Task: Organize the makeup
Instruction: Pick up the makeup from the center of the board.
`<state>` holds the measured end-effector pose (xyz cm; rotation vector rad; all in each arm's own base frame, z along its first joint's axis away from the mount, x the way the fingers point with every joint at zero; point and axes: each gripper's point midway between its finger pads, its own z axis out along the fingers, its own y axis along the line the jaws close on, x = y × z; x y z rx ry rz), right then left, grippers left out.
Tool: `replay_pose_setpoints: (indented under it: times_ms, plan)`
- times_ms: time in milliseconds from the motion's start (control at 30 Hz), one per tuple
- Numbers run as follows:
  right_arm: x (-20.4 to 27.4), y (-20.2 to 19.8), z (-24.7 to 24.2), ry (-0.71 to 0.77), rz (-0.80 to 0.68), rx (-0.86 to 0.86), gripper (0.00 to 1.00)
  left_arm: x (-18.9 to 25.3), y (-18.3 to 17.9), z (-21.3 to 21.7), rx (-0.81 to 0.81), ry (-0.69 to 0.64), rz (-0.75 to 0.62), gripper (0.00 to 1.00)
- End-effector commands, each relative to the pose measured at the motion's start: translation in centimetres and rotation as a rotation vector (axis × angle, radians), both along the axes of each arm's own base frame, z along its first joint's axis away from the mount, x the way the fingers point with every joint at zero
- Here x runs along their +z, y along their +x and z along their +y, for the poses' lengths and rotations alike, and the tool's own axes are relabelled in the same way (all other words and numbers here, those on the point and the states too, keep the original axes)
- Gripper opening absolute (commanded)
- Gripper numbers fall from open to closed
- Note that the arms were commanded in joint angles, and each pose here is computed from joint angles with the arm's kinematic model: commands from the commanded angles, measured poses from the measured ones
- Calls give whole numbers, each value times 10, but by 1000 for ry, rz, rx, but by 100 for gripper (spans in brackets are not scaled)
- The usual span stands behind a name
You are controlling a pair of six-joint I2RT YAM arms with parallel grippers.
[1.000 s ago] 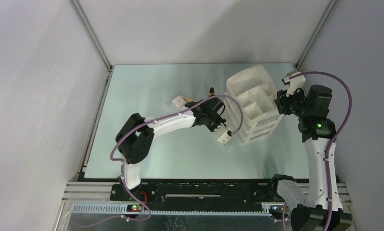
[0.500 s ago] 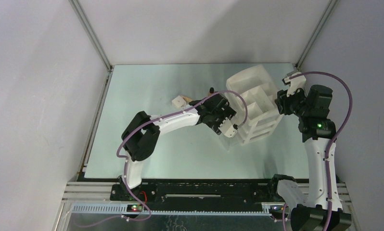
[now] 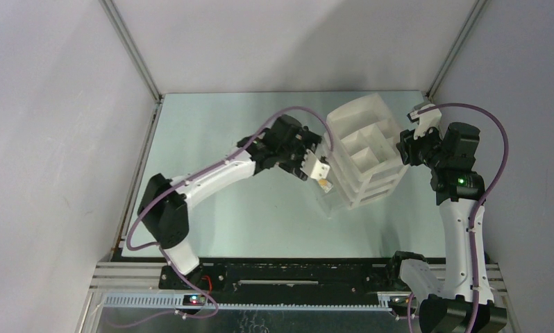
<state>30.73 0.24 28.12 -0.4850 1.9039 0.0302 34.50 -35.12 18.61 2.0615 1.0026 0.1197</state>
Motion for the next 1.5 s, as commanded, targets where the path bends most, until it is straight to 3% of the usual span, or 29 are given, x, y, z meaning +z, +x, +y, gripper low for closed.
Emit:
replay_pose_setpoints:
  times_ms: [0, 167, 400, 733, 1467]
  plan:
    - [-4, -5, 1, 15, 19, -3, 50, 12, 19, 44, 89, -74, 74, 90]
    - [-6, -4, 1, 13, 26, -2, 50, 17, 53, 72, 164, -115, 161, 83]
    - [-9, -3, 0, 13, 34, -5, 50, -10, 109, 89, 264, -119, 343, 69]
    - [-11, -1, -1, 7, 43, -7, 50, -44, 153, 100, 255, -48, 365, 65]
    - [-15, 0, -2, 5, 54, -8, 50, -120, 154, 114, 103, 229, 369, 59]
